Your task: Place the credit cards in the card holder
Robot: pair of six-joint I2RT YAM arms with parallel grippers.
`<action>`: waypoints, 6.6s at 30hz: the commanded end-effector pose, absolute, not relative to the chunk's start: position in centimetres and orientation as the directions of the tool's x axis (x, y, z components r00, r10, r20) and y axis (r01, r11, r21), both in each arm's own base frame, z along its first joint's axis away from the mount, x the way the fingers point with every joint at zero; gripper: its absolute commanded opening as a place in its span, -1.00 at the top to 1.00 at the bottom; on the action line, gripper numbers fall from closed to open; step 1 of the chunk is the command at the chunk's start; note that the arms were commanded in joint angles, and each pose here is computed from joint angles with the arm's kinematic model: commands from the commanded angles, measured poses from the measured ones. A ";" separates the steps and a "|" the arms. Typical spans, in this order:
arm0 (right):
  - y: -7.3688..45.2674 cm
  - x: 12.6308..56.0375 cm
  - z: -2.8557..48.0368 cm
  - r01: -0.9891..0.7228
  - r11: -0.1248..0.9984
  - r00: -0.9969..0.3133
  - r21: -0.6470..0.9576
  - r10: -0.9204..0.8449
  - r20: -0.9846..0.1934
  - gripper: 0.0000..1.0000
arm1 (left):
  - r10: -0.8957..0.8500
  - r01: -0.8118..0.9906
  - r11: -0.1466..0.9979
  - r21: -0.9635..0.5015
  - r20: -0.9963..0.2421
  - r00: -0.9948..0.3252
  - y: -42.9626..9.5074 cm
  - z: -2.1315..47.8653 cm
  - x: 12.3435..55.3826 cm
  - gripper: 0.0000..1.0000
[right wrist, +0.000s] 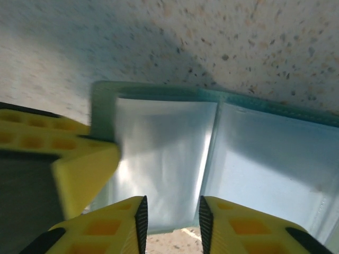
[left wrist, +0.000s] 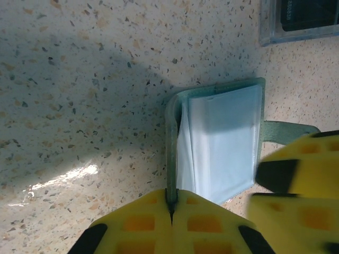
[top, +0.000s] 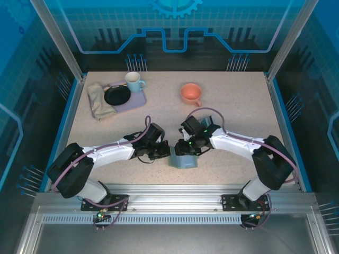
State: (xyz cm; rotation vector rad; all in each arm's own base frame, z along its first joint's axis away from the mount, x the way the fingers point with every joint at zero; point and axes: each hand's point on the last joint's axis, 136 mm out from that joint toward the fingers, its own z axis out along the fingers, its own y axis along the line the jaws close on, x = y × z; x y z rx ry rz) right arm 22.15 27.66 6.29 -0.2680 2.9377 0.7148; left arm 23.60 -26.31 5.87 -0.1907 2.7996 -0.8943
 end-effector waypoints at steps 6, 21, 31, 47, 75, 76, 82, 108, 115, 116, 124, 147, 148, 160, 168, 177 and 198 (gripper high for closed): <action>26.5 21.2 2.4 -0.260 0.945 -0.965 0.201 -0.245 -0.095 0.03 | -0.206 -0.095 0.829 -0.550 -0.144 -0.968 -25.1 5.1 23.4 0.57; 23.2 18.0 -3.5 -0.313 0.895 -0.945 -0.318 -0.326 0.015 -0.44 | -0.625 -0.475 0.768 -0.429 -0.338 -0.704 -10.5 7.8 20.2 -0.33; 26.8 19.8 2.0 -0.317 0.936 -0.938 -0.155 -0.334 -0.098 -0.50 | -0.564 -0.371 0.793 -0.483 -0.352 -0.747 -12.3 10.0 21.4 -0.35; 26.6 23.4 9.9 -0.245 0.942 -0.950 0.228 -0.186 -0.252 -0.11 | -0.328 -0.109 0.754 -0.648 -0.228 -0.917 -22.9 11.8 24.7 -0.41; 16.6 28.6 14.2 -0.146 0.976 -0.933 0.165 -0.080 -0.350 0.14 | -0.108 -0.008 0.804 -0.595 -0.133 -0.985 -27.9 7.8 23.4 0.95; 15.7 29.2 14.4 -0.139 0.981 -0.931 0.133 -0.084 -0.356 0.13 | -0.113 -0.007 0.801 -0.598 -0.139 -0.984 -27.9 7.9 23.6 0.99; 14.5 31.9 14.3 -0.172 0.983 -0.935 0.063 -0.143 -0.323 0.14 | -0.161 -0.037 0.780 -0.625 -0.144 -0.976 -27.8 8.1 25.1 1.00; 16.7 35.8 7.9 -0.303 0.912 -0.916 -0.275 -0.359 -0.181 0.14 | -0.186 -0.076 0.766 -0.638 -0.108 -0.977 -27.0 7.5 26.1 1.00; 17.0 35.8 6.9 -0.318 0.887 -0.908 -0.335 -0.387 -0.163 0.07 | -0.191 -0.079 0.767 -0.637 -0.108 -0.976 -26.8 7.4 26.0 0.99; 17.0 35.8 6.9 -0.314 0.886 -0.908 -0.340 -0.386 -0.166 0.06 | -0.191 -0.080 0.767 -0.637 -0.107 -0.976 -26.8 7.4 25.9 0.98; 16.4 36.0 7.0 -0.307 0.859 -0.900 -0.411 -0.402 -0.168 0.06 | -0.184 -0.075 0.767 -0.637 -0.107 -0.977 -26.8 7.4 25.8 0.97; 17.9 36.0 8.0 -0.321 0.884 -0.895 -0.339 -0.400 -0.196 0.19 | -0.186 -0.080 0.767 -0.637 -0.101 -0.977 -26.7 7.4 25.7 0.94; 17.6 36.1 7.9 -0.319 0.878 -0.895 -0.357 -0.403 -0.191 0.19 | -0.185 -0.079 0.767 -0.637 -0.103 -0.977 -26.7 7.4 25.7 0.94; 16.4 36.4 5.5 -0.321 0.840 -0.897 -0.438 -0.418 -0.145 0.24 | -0.184 -0.076 0.764 -0.640 -0.104 -0.977 -26.8 7.6 25.7 0.93; 16.1 36.7 7.1 -0.309 0.808 -0.878 -0.502 -0.445 -0.175 0.19 | -0.183 -0.075 0.764 -0.640 -0.104 -0.978 -26.8 7.6 25.8 0.93; 16.1 36.3 7.5 -0.315 0.819 -0.879 -0.479 -0.443 -0.178 0.34 | -0.185 -0.078 0.766 -0.638 -0.102 -0.977 -26.6 7.5 25.5 0.93; 15.6 35.9 7.8 -0.308 0.830 -0.883 -0.466 -0.432 -0.186 0.52 | -0.186 -0.081 0.766 -0.637 -0.099 -0.978 -26.6 7.5 25.5 0.92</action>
